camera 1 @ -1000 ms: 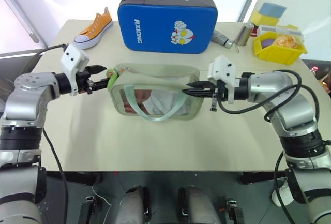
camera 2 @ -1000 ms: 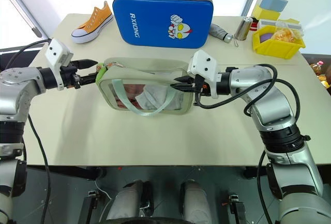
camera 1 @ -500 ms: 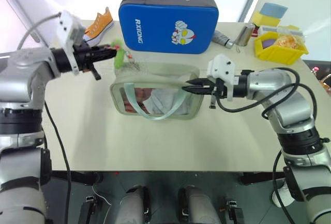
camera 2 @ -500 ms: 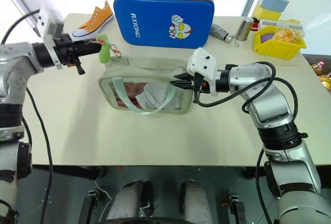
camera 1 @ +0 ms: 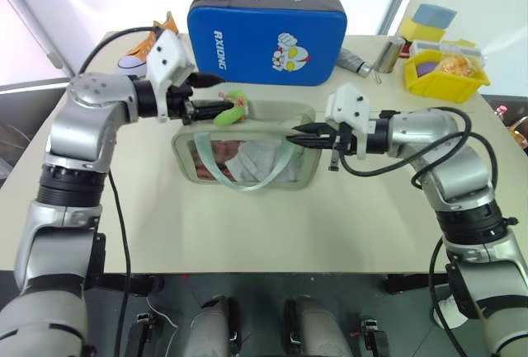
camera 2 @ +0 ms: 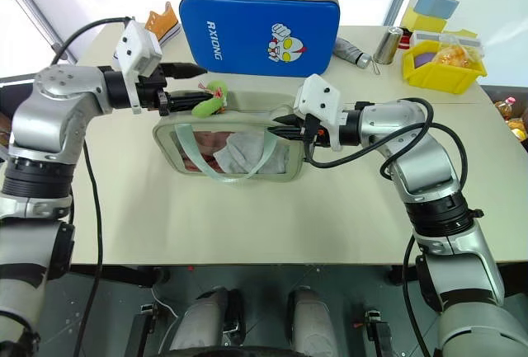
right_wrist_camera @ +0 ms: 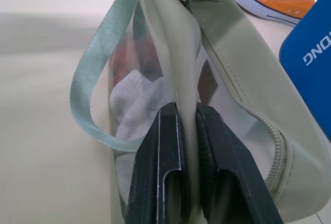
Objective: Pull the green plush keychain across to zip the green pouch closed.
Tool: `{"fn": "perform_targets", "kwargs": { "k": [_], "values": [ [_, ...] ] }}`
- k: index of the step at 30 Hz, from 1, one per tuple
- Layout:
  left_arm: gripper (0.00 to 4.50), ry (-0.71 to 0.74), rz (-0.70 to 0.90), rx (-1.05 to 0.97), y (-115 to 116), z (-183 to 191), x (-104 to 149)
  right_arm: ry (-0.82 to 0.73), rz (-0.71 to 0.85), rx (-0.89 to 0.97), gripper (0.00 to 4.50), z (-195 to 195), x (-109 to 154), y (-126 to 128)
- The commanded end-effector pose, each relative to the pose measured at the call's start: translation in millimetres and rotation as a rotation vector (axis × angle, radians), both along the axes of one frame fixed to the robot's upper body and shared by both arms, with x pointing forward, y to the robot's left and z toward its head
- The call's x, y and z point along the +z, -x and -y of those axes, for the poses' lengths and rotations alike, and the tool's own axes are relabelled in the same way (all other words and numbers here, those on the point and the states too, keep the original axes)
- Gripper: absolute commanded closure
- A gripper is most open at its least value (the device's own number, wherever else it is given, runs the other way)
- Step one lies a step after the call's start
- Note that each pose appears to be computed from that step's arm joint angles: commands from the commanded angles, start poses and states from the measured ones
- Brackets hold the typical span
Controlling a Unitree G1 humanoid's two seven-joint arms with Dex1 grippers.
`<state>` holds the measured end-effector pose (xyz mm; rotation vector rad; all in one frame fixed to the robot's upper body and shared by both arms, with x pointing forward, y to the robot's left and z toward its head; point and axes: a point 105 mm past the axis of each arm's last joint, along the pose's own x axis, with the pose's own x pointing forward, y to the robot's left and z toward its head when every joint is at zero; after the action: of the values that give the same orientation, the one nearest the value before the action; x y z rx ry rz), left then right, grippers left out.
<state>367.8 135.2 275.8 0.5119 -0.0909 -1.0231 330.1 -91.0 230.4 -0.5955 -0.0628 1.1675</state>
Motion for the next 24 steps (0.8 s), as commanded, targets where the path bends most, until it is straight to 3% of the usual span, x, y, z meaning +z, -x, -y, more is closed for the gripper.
{"fn": "perform_targets", "kwargs": {
  "k": [1,9,19,23,24],
  "values": [
    [0.01,-0.036,0.09,0.032,7.6,-17.0,29.4,-0.012,0.052,0.018,4.2,-3.9,10.4,4.6],
    [0.01,-0.154,0.071,0.111,34.3,-57.5,30.9,-0.013,0.054,0.024,4.2,-4.2,9.1,2.3],
    [0.01,-0.077,-0.086,0.152,50.8,-51.8,-27.0,-0.009,0.056,0.031,4.2,-4.9,8.2,-0.7],
    [0.01,-0.081,-0.088,0.207,40.7,-57.7,-43.0,-0.008,0.054,0.029,4.2,-4.4,9.1,-1.7],
    [0.26,-0.086,-0.084,0.212,38.6,-58.1,-45.0,-0.008,0.053,0.029,4.2,-4.4,9.2,-1.7]
  ]
}}
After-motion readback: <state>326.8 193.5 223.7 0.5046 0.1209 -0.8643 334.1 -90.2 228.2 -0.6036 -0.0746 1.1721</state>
